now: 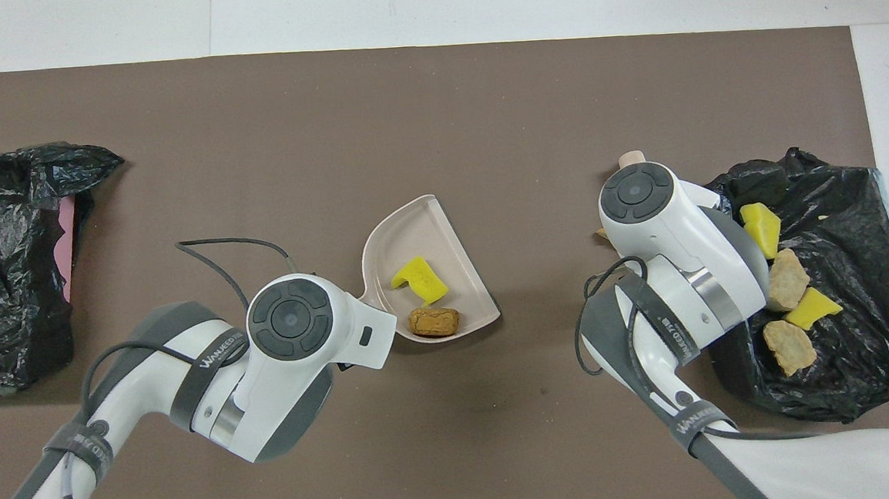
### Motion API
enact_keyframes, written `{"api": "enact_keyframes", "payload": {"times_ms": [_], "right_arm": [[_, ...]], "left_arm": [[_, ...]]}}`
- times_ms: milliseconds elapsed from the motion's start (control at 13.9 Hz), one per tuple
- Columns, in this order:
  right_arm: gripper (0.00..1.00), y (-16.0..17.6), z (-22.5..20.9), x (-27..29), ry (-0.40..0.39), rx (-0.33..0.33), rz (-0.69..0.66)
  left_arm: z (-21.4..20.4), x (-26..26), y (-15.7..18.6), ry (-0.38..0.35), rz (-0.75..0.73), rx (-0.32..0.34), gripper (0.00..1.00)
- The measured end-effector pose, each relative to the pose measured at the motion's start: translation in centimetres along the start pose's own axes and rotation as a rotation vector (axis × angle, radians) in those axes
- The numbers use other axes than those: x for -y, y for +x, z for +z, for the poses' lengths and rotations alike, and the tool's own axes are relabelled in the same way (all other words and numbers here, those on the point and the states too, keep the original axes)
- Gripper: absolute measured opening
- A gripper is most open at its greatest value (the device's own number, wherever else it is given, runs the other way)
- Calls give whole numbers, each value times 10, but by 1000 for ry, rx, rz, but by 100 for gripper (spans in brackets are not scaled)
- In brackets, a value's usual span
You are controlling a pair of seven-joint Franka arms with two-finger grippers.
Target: Sweep and dump trash in bin
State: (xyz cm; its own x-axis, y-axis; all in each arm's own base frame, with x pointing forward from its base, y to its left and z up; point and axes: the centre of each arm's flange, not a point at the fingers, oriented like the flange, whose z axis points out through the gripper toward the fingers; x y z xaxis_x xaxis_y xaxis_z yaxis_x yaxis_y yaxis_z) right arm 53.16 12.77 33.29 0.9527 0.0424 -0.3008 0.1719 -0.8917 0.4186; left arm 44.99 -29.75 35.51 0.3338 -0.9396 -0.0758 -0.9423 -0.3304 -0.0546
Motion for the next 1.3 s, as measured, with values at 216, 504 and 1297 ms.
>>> {"api": "enact_keyframes", "payload": {"times_ms": [216, 504, 1297], "right_arm": [[26, -9, -7, 29, 92, 30, -12], [26, -27, -40, 92, 239, 29, -63], [26, -73, -103, 191, 392, 3, -132]], "left_arm": [[-4, -16, 6, -5, 37, 31, 33], [-6, -26, 10, 2, 64, 42, 33], [-1, -35, 15, 24, 142, 3, 33]]}}
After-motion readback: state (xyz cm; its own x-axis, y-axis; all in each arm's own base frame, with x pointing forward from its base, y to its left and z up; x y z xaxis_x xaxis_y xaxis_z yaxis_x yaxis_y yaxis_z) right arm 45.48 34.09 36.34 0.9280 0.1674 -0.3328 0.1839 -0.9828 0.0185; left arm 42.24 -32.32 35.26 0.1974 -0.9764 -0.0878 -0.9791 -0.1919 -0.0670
